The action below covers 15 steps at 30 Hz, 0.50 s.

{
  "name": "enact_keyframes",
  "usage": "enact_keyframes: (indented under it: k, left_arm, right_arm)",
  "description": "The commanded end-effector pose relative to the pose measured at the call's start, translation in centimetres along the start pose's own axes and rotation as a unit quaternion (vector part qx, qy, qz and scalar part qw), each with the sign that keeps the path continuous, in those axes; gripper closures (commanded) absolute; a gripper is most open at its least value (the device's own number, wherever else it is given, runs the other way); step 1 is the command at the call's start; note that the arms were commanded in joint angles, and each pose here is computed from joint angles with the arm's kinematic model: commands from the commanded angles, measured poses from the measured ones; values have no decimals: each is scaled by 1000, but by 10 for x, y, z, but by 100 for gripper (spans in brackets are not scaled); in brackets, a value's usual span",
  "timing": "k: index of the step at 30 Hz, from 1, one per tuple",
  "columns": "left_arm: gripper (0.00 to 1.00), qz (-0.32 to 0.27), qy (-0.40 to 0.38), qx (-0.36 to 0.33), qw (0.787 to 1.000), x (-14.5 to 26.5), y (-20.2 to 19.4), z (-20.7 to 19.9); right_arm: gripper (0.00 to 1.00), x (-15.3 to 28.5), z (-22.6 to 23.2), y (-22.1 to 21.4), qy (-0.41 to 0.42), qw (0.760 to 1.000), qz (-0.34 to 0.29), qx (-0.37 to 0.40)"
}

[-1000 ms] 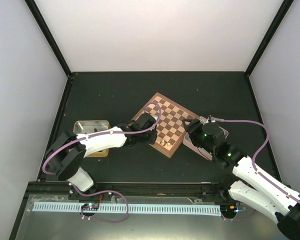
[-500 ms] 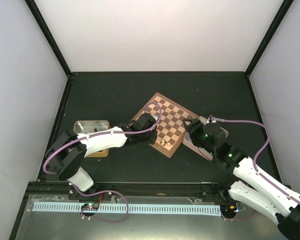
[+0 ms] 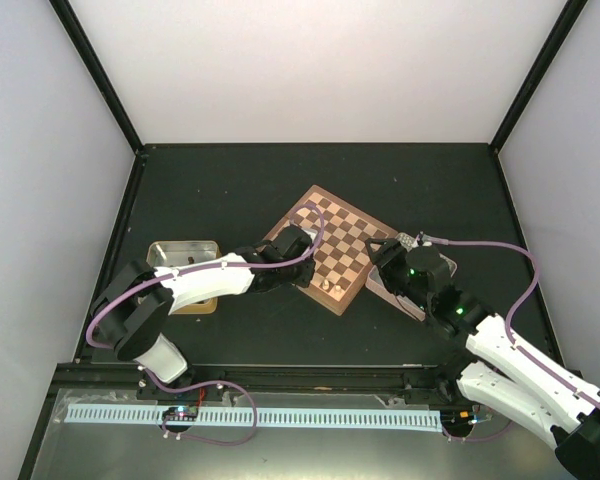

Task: Set up the chess pieces on the board
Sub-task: Place the chess piece on the chessboard.

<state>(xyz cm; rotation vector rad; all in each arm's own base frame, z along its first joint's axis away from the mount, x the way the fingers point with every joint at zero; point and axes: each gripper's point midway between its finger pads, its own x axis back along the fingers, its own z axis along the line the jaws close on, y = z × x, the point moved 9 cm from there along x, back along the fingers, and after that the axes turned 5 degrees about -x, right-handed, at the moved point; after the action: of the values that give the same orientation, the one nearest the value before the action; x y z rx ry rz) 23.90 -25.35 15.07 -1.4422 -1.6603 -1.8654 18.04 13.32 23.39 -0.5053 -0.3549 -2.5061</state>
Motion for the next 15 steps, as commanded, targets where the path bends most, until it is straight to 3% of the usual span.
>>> enact_keyframes:
  k: [1,10,15]
  left_arm:
    - [71,-22,-9,-1,1000,3,13,-4]
    - [58,-49,-39,7,998,31,29,-10]
    - [53,-66,-35,13,997,48,38,-9]
  right_arm:
    - [30,0,-1,1,7,1000,-5,0]
    - [30,7,0,5,-2,999,-27,23]
    - [30,10,7,9,-5,997,-40,72]
